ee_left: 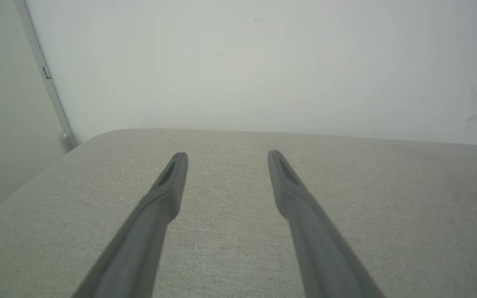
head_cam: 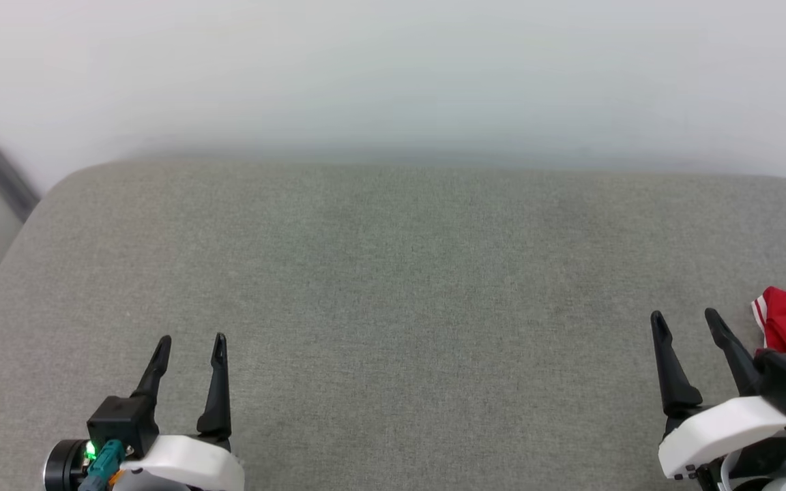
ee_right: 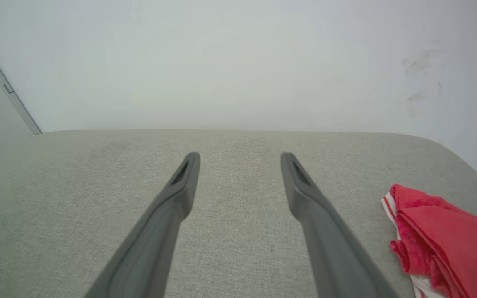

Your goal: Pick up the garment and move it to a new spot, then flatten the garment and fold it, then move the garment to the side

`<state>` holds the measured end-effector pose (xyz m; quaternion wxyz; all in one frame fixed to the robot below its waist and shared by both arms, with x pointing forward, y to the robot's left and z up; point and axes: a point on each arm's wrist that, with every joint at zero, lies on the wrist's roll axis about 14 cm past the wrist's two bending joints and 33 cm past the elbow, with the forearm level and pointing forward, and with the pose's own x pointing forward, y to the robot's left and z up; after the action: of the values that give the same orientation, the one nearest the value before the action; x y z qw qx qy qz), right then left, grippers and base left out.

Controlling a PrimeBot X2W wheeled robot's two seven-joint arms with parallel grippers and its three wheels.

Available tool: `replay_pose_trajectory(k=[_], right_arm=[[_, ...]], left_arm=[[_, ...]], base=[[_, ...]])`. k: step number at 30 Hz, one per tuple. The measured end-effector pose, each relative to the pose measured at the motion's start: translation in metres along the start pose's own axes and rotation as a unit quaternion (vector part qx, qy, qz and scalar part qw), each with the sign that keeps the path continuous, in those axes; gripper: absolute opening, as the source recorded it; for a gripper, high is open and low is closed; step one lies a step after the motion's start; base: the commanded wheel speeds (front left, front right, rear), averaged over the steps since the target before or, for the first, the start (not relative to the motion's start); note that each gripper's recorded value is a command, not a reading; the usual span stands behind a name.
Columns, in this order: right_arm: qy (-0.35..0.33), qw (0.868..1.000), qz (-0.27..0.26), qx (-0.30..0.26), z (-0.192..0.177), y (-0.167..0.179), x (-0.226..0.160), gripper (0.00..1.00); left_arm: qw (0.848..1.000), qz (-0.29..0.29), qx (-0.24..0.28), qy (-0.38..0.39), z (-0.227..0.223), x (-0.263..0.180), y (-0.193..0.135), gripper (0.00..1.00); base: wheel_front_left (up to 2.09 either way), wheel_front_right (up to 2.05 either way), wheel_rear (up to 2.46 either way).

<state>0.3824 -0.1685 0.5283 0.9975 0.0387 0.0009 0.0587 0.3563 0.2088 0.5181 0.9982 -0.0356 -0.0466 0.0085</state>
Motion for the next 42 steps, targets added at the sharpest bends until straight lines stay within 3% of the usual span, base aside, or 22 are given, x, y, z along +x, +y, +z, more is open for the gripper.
replay_pose_trajectory(k=[28,29,33,42], right_arm=[[-0.013,1.000,-0.001,-0.002,0.006,0.004,-0.015,1.00],[-0.012,1.000,-0.001,-0.001,0.005,0.004,-0.015,0.00],[0.011,1.000,-0.004,0.007,-0.010,0.002,-0.018,0.00],[0.021,0.995,-0.012,0.096,-0.018,-0.002,-0.018,0.00]], left_arm=[[1.000,-0.009,0.008,0.008,-0.008,-0.006,-0.005,1.00],[1.000,-0.008,0.008,0.008,-0.008,-0.006,-0.004,0.00],[0.999,-0.003,-0.004,0.039,-0.027,-0.015,-0.005,0.00],[0.994,0.023,-0.091,0.061,-0.034,-0.013,0.001,0.00]], base=[[0.00,0.00,0.00],[0.00,0.00,0.00],[0.00,0.00,0.00],[0.00,0.00,0.00]])
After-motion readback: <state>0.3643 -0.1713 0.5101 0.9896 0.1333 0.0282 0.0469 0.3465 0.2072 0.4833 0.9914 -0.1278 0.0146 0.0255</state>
